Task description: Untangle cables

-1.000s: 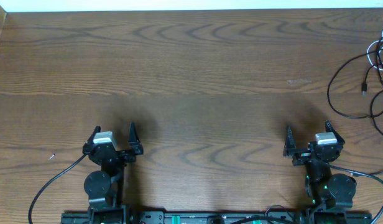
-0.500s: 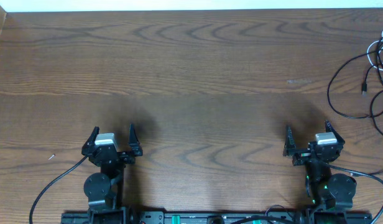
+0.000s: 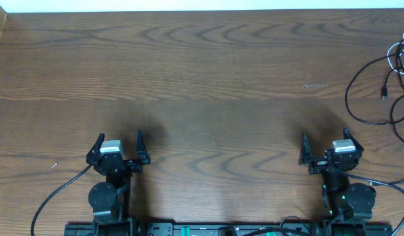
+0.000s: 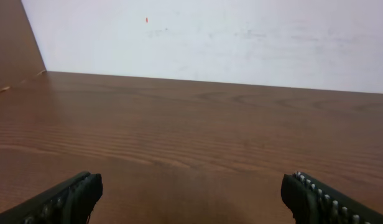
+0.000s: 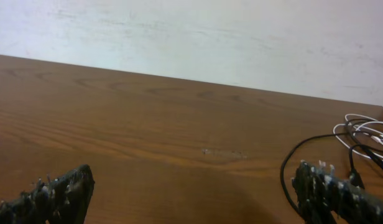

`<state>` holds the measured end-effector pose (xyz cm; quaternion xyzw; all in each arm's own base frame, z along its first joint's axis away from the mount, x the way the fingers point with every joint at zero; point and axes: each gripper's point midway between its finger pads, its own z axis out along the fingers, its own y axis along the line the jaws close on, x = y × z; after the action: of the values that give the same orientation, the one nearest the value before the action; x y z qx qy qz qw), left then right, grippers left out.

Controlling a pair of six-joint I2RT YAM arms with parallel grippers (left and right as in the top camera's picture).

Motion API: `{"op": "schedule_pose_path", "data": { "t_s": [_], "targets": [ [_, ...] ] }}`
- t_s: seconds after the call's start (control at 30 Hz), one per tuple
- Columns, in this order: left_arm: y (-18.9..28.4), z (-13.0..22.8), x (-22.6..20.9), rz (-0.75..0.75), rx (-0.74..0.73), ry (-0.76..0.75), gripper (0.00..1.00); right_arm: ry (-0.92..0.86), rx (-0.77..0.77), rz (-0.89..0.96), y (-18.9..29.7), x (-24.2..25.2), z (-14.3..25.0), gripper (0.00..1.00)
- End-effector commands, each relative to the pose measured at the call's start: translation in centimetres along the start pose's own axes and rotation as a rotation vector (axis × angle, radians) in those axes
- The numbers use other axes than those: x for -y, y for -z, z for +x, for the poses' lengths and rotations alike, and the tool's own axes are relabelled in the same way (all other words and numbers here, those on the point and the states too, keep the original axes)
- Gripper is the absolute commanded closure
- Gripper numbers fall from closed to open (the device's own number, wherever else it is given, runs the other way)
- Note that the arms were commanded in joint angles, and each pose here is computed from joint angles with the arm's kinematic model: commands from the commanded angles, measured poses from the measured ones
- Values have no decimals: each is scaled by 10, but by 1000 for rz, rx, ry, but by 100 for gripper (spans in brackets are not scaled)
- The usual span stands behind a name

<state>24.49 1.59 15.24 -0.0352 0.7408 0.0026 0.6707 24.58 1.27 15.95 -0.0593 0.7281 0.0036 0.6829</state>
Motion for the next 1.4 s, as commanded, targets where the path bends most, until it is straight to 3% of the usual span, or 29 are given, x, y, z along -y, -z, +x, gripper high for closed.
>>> {"op": "schedule_pose_path", "data": {
  "t_s": [0.0, 1.37],
  "targets": [
    [0, 14, 3, 16, -48, -15, 2, -12, 0, 9, 0, 2, 1, 1],
    [0, 14, 3, 16, -48, -15, 2, -12, 0, 9, 0, 2, 1, 1]
  ]
}}
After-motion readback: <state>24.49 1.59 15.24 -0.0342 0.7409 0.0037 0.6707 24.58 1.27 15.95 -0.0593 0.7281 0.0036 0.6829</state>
